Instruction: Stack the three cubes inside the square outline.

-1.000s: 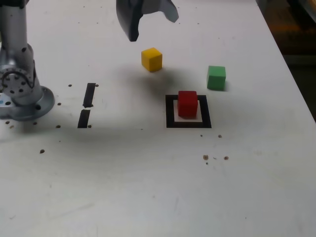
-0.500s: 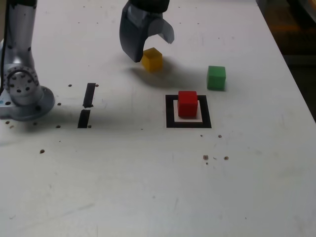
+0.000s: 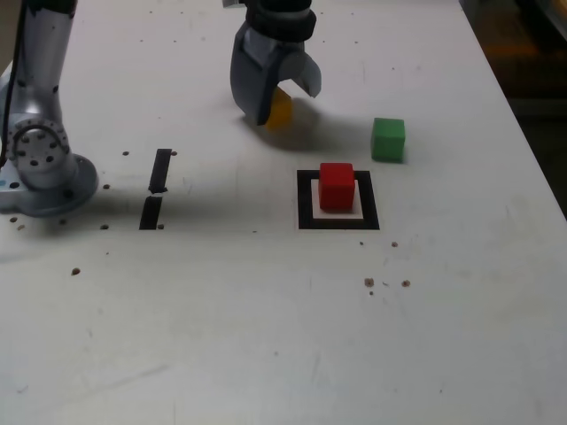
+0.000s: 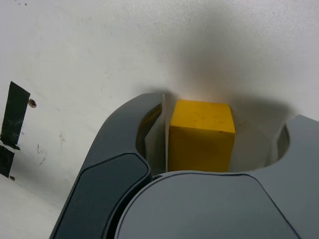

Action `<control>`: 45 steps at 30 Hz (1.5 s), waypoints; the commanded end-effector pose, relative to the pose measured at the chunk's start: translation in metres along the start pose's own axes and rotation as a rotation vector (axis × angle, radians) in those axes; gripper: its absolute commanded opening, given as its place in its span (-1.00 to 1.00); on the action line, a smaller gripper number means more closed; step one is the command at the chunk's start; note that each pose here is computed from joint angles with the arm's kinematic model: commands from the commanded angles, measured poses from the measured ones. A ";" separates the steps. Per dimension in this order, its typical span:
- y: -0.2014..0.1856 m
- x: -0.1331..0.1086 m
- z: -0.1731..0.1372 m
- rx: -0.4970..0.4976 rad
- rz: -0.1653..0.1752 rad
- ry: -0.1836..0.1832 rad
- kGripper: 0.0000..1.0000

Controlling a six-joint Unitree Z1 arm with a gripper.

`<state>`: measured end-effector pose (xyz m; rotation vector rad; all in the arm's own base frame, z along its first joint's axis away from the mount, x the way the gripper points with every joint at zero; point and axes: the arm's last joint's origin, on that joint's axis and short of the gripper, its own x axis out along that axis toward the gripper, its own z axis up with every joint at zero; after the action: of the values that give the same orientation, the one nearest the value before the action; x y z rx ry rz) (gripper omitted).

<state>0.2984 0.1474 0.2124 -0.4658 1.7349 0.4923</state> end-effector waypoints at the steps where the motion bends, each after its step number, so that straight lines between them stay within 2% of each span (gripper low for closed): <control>1: 0.001 0.001 0.001 -0.004 0.000 -0.001 -0.19; 5: 0.001 0.001 0.002 -0.006 0.000 -0.016 -0.50; 7: 0.000 0.001 0.002 -0.006 -0.002 -0.021 -0.58; 14: 0.001 -0.004 -0.001 -0.004 -0.005 -0.033 -0.71; 18: 0.003 -0.017 -0.012 0.027 0.009 -0.039 -0.73; 22: -0.012 -0.053 -0.031 0.166 0.038 -0.080 -0.73; 26: -0.061 -0.104 -0.061 0.383 0.084 -0.126 -0.73; 30: -0.121 -0.126 -0.087 0.567 0.088 -0.169 -0.73; 33: -0.163 -0.126 -0.102 0.667 0.090 -0.188 -0.73; 36: -0.194 -0.115 -0.111 0.720 0.107 -0.173 -0.73; 40: -0.218 -0.098 -0.112 0.742 0.121 -0.143 -0.73; 45: -0.223 -0.084 -0.112 0.736 0.136 -0.120 -0.73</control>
<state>0.3470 -0.1029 0.3004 0.2175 1.6939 -0.0620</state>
